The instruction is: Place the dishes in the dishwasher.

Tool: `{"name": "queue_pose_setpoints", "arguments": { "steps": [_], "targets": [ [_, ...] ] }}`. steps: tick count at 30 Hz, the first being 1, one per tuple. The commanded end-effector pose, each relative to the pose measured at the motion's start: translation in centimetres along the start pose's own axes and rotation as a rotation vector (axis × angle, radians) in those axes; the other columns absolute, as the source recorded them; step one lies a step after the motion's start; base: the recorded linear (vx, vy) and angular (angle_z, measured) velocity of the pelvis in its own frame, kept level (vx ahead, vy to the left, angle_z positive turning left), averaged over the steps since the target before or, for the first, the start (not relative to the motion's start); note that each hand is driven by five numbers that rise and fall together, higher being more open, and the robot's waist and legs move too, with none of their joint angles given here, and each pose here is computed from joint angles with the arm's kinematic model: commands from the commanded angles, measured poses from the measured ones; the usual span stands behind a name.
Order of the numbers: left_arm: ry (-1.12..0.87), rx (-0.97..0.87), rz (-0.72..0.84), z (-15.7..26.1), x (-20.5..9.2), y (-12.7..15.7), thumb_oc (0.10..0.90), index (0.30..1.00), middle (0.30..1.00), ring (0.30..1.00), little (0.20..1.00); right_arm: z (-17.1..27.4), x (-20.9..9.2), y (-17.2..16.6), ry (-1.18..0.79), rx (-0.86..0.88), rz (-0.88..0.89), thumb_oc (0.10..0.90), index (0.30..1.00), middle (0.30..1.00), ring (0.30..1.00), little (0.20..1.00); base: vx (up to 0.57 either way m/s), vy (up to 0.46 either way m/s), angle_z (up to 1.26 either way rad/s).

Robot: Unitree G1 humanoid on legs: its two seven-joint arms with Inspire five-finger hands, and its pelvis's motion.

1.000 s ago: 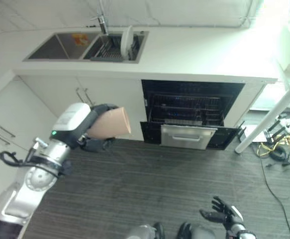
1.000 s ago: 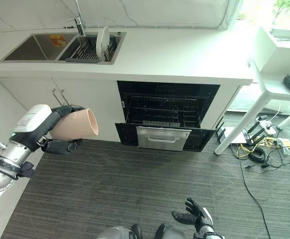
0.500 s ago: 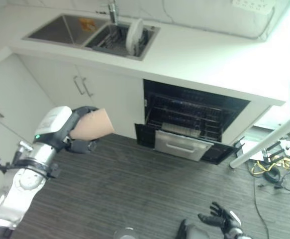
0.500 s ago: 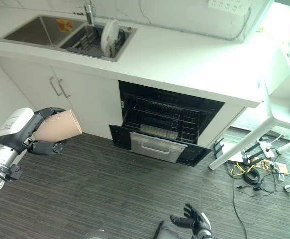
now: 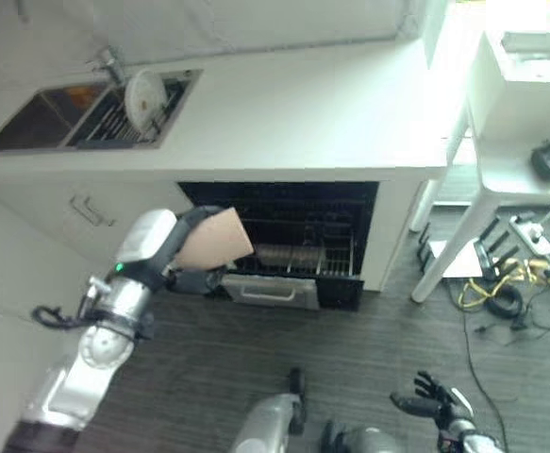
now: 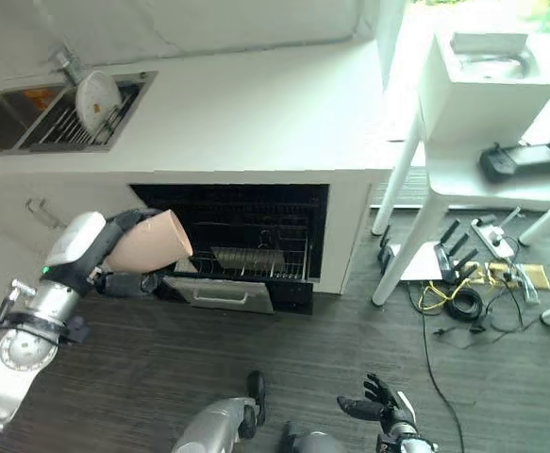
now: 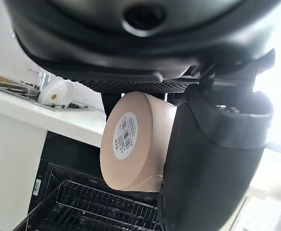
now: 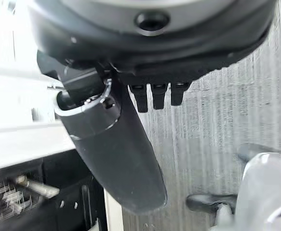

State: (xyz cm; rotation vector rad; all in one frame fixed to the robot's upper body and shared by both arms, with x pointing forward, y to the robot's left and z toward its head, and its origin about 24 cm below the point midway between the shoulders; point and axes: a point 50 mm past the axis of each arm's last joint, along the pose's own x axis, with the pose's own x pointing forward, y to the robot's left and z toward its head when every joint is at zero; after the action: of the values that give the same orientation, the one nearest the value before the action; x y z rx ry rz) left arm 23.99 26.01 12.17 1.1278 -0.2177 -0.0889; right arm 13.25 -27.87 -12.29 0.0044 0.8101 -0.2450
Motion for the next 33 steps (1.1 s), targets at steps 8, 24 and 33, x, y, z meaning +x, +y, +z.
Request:
{"name": "queue_pose_setpoints", "arguments": {
  "steps": [8, 24, 33],
  "targets": [
    [-0.155, 0.169, 0.309, 1.8, 1.3, 8.1, 0.400, 0.300, 0.300, 0.300, 0.300, -1.6, -1.2, -1.5, 0.018, 0.031, -0.088, 0.800, 0.900, 0.900, 0.900, 0.900, 0.17, 0.174, 0.04],
    [-0.111, 0.254, 0.313, 1.2, 1.9, 10.5, 0.400, 0.300, 0.300, 0.300, 0.300, -0.3, -0.4, 0.6, -0.021, 0.030, 0.014, 0.800, 0.900, 0.900, 0.900, 0.900, 0.07, 0.002, 0.07],
    [-0.182, 0.117, 0.333, 2.3, 2.1, 11.2, 0.400, 0.300, 0.300, 0.300, 0.300, -0.5, -1.0, -2.4, -0.012, 0.030, -0.108, 0.800, 0.900, 0.900, 0.900, 0.900, -0.01, -0.150, 0.18]
  ]
}}
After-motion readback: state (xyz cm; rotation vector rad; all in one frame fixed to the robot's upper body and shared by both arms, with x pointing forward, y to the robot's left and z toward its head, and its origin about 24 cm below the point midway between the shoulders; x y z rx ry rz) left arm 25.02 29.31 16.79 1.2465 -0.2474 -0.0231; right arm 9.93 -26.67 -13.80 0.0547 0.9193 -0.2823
